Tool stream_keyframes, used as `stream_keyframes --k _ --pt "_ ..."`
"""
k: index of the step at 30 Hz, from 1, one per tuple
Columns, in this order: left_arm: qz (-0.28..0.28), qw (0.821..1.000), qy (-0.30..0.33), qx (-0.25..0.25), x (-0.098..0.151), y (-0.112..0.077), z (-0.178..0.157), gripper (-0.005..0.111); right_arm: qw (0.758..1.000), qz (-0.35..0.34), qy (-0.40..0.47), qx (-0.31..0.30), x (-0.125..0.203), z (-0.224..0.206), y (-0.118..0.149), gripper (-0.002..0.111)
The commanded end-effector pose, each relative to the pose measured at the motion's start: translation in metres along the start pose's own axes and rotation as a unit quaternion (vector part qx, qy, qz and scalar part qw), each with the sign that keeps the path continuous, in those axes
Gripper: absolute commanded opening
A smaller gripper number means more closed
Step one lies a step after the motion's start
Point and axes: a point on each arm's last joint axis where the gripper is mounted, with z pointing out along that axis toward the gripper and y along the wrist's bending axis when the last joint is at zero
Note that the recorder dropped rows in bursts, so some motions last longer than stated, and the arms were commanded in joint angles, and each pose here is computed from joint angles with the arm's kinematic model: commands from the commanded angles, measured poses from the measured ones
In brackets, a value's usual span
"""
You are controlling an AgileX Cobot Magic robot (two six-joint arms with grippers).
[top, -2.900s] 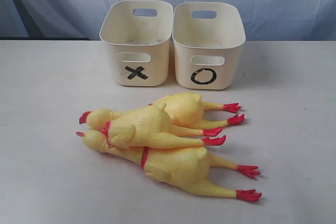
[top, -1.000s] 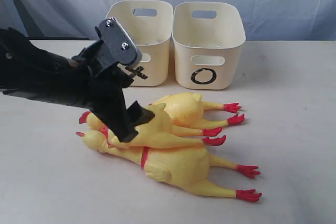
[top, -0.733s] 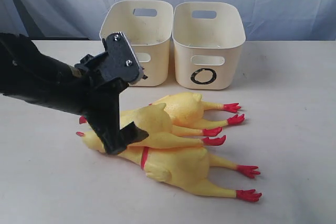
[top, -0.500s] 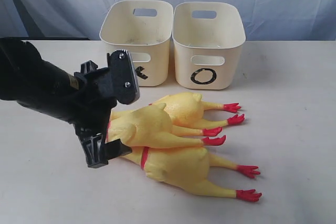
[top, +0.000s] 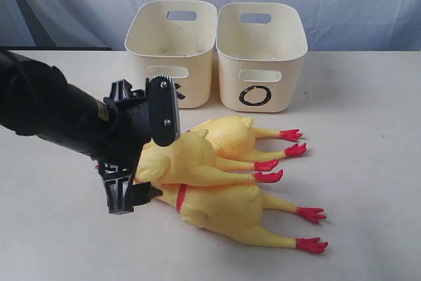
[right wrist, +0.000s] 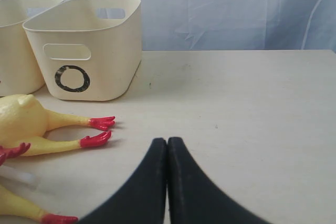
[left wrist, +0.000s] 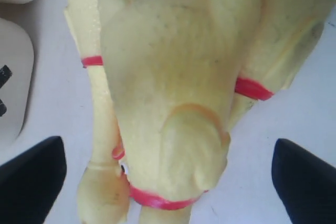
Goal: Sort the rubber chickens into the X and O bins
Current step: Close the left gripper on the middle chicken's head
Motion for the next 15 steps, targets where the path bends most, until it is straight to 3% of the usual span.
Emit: stream_keyframes --k 1,15 --pt "0.006 1.0 -0.006 -0.007 -0.004 0.0 0.013 0.099 1.0 0.001 -0.007 0.002 0.0 0.0 0.0 0.0" --pt "0.006 1.0 -0.007 -0.018 -0.003 0.003 0.034 0.099 1.0 -0.001 -0.007 0.002 0.0 0.0 0.0 0.0"
